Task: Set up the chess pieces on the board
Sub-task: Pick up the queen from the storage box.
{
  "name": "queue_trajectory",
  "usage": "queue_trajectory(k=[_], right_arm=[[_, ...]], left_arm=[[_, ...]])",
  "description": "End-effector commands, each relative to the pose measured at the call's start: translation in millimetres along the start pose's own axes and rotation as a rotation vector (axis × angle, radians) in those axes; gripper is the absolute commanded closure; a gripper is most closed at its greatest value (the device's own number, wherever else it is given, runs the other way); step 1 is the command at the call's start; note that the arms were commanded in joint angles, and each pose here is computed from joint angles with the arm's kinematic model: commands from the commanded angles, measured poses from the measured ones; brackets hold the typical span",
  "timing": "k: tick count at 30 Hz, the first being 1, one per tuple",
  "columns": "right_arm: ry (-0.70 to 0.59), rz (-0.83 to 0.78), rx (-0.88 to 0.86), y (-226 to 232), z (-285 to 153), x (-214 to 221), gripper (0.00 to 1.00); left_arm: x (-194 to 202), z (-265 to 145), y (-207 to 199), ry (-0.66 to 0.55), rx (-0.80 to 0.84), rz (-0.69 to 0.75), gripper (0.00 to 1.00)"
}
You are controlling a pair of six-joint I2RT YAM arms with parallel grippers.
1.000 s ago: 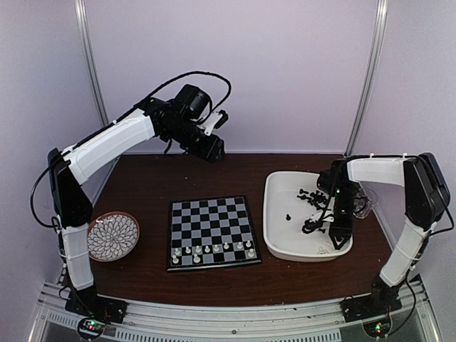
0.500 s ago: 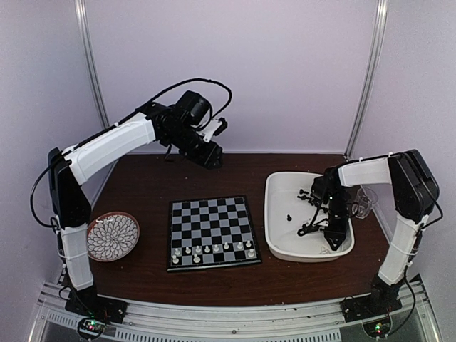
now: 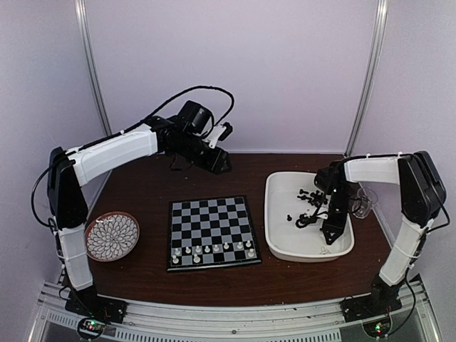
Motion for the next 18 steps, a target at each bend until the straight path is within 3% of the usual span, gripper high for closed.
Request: queue_trajectory(k=[1,11,18], right_arm=[[-0.178,-0.059,-0.049,11,-41,-6,0.88],[-0.556,-0.15,-0.203,44,-115,-19,0.88],[-0.693,-0.24,-0.234,79,-142,-7,0.87]], left_arm=[[-23,-26,-24,-0.197,0.126,-0.014,0.5],[-9,-6,-97,-0.221,0.454,-0.179,0.53],[-15,25,-151,-0.167,0.653,-0.207,0.55]])
Point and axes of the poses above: each gripper's point midway between its finger pads, its own z axis out along the fingers, its own y axis along the line the jaws close on, x = y × z, the point moved 9 cm from there along -z, back along the fingers, and after that the axes turned 12 degrees about z, right-handed, at the moved point
